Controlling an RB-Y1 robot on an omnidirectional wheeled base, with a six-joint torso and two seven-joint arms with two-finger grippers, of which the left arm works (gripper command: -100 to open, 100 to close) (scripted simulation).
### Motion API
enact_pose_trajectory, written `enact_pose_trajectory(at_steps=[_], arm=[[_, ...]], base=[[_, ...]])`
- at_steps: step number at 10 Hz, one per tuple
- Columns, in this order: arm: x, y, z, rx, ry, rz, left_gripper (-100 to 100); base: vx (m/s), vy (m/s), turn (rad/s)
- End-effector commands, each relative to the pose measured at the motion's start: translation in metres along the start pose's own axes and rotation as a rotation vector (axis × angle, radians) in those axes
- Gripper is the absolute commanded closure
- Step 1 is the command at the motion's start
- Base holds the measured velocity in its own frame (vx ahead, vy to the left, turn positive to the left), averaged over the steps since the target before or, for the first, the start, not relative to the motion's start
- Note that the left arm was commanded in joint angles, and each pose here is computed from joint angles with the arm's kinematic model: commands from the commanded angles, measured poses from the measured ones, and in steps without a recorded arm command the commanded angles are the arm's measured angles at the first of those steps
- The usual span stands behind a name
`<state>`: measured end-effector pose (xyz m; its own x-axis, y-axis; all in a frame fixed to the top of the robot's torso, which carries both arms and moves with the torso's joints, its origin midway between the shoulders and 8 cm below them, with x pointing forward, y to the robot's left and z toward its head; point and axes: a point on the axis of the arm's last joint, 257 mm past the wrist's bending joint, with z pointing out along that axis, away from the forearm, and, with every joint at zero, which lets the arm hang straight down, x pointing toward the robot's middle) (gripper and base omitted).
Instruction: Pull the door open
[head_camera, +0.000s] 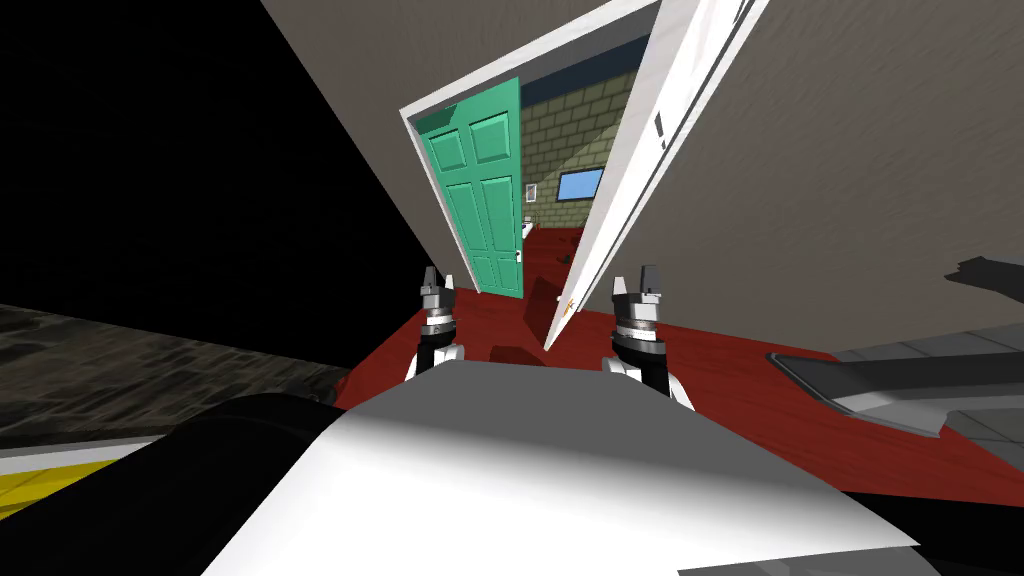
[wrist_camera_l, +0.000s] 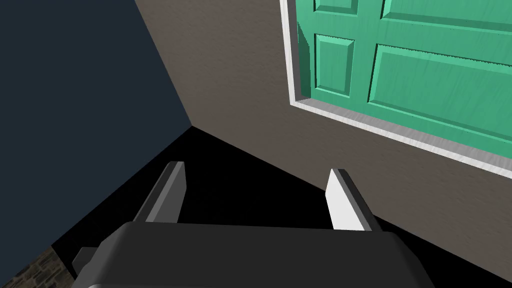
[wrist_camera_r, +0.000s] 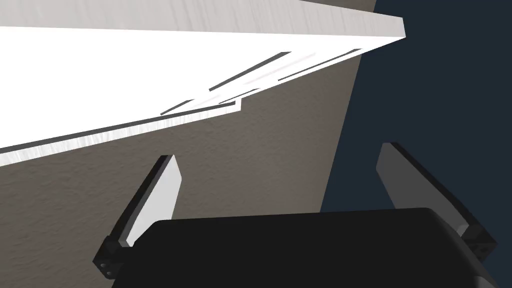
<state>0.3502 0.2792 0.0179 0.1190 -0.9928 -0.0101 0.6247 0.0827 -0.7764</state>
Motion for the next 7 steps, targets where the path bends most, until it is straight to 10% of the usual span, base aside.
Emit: enact_pose_trajectory(at_steps=[1, 7], arm=[[0.003, 0.013, -0.0019, -0.017, 0.009, -0.003, -100], [0.01, 0.055, -0.0098, -0.076, 0.031, -0.012, -100]], base=[[0.006, -0.005, -0.018], [0.15, 0.07, -0.033]])
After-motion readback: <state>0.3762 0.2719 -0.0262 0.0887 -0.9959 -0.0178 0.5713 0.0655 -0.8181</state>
